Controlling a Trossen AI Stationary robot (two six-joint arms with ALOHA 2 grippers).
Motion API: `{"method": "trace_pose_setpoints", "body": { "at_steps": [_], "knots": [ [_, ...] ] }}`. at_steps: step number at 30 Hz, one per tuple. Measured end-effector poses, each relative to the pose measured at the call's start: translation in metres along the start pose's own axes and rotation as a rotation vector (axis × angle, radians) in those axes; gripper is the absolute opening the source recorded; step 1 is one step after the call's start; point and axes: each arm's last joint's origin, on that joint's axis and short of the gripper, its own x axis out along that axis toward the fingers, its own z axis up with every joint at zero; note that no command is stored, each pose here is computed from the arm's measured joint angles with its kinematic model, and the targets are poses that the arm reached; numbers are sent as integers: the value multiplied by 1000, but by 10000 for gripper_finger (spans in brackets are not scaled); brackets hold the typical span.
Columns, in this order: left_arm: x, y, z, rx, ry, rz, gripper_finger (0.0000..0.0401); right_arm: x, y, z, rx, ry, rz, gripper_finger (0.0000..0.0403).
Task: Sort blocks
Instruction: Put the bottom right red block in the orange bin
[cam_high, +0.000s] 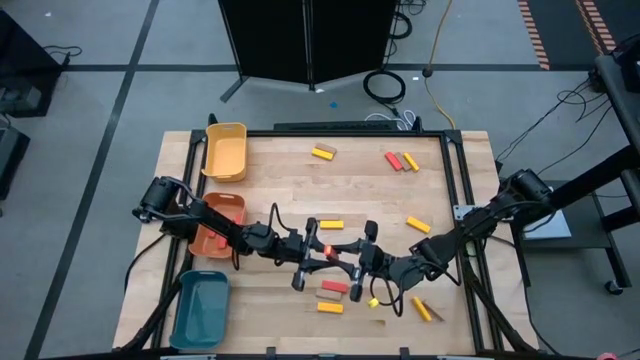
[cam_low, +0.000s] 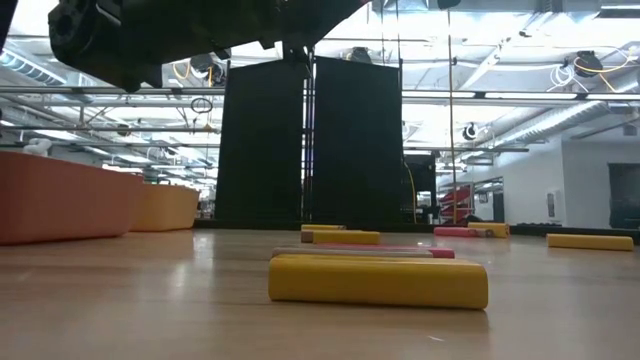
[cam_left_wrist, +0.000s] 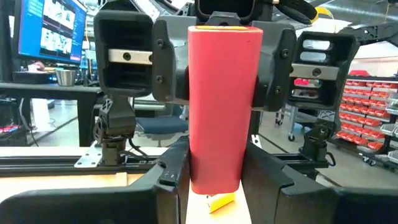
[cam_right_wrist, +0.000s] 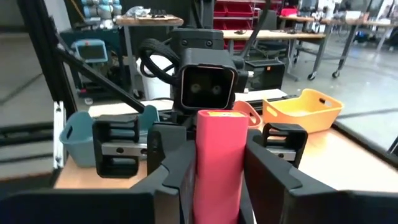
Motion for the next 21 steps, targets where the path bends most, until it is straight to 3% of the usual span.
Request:
{"method": "trace_pose_setpoints", "body": {
  "at_steps": [7, 21],
  "knots": [
    [0, 1, 1, -2, -6, 55, 103, -2, -1, 2, -101, 1, -4, 119],
    [0, 24, -4, 3, 73, 176, 102, -19, -15, 6, -267, 121, -14, 271]
  ]
}}
